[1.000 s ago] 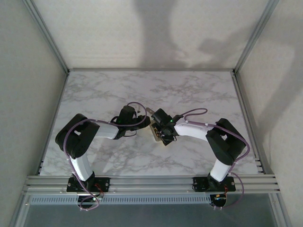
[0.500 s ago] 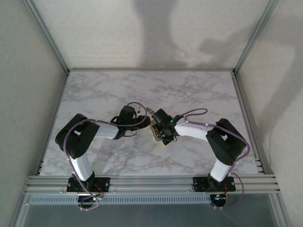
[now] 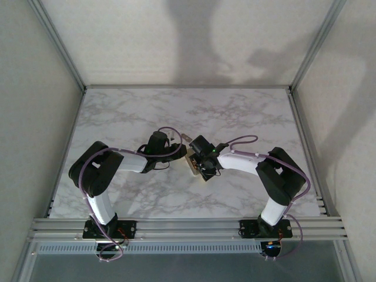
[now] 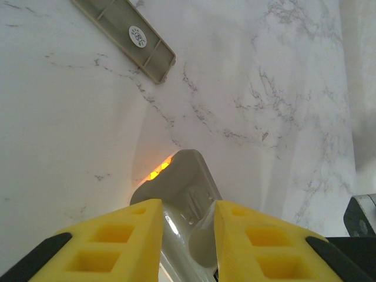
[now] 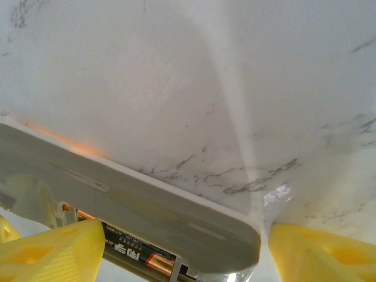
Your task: Load the batteries into the remote control
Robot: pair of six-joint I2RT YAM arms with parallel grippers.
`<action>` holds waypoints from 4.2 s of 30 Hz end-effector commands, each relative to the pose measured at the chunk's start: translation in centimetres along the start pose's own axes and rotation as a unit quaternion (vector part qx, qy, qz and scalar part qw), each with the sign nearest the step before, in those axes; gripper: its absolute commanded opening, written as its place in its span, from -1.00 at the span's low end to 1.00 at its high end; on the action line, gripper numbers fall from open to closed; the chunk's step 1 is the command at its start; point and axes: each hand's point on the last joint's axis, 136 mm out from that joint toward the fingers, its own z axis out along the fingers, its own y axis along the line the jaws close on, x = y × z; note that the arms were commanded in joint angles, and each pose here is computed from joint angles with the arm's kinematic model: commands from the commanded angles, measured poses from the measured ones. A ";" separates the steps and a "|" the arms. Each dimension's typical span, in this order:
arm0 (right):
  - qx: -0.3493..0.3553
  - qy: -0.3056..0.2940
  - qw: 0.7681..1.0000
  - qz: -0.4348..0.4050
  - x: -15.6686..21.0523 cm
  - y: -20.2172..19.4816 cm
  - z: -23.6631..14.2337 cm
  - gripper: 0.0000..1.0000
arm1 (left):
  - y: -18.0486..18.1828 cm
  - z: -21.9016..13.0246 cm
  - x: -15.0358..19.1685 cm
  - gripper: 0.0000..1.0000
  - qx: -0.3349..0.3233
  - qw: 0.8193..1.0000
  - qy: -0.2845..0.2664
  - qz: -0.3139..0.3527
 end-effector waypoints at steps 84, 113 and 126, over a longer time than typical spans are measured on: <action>-0.019 0.030 0.891 -0.452 -3.0 2.4 -2.4 0.14 | 0.7 -12.7 -5.4 0.99 -0.083 0.976 -0.203 0.001; 0.006 -0.107 0.763 -0.638 -5.5 16.4 3.8 -0.15 | 3.5 -15.7 -6.2 0.99 -0.173 0.957 -0.233 -0.009; 0.024 -0.096 0.798 -0.595 -5.7 17.6 6.0 -0.21 | 3.7 -15.5 -5.9 0.99 -0.170 0.958 -0.229 -0.009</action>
